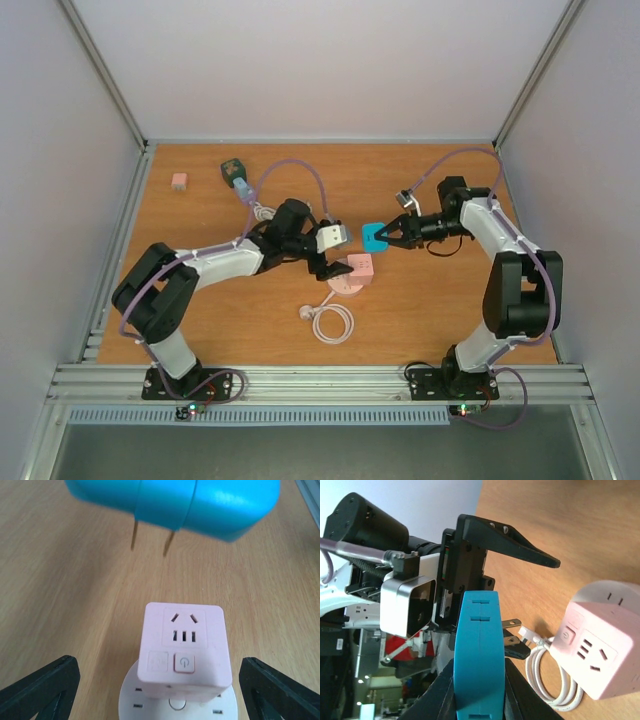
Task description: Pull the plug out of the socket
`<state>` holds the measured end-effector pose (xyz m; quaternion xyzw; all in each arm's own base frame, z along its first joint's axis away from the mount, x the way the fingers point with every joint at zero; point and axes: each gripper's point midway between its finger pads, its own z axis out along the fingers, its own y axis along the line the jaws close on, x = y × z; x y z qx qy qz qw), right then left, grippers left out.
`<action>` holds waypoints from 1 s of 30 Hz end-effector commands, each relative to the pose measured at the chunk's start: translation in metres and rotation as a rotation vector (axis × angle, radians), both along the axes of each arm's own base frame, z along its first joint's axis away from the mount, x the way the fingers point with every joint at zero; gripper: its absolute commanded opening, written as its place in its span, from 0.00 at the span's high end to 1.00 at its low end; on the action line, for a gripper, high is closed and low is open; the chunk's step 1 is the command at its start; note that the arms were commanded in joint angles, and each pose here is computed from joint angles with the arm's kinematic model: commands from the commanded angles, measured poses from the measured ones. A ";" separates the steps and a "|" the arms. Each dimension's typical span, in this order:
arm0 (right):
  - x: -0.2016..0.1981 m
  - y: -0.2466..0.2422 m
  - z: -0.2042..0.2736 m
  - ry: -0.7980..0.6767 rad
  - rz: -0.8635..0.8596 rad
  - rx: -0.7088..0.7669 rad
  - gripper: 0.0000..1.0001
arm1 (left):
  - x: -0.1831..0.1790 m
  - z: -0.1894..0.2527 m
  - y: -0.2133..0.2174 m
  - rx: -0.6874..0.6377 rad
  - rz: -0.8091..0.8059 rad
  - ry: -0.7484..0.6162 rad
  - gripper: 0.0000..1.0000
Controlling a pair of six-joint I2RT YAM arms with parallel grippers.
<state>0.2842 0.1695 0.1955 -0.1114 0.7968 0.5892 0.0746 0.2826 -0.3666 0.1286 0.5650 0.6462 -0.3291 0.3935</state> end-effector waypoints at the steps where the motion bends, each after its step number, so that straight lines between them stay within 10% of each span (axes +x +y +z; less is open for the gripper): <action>1: 0.004 0.000 0.036 -0.197 0.021 0.010 0.97 | -0.001 0.030 0.010 -0.019 -0.019 -0.031 0.11; 15: 0.007 0.000 0.117 -0.669 0.022 0.001 0.93 | -0.016 0.120 0.032 -0.009 -0.139 -0.001 0.10; 30: -0.037 0.026 0.171 -0.996 0.137 0.009 0.97 | -0.018 0.194 0.016 -0.195 -0.175 0.039 0.36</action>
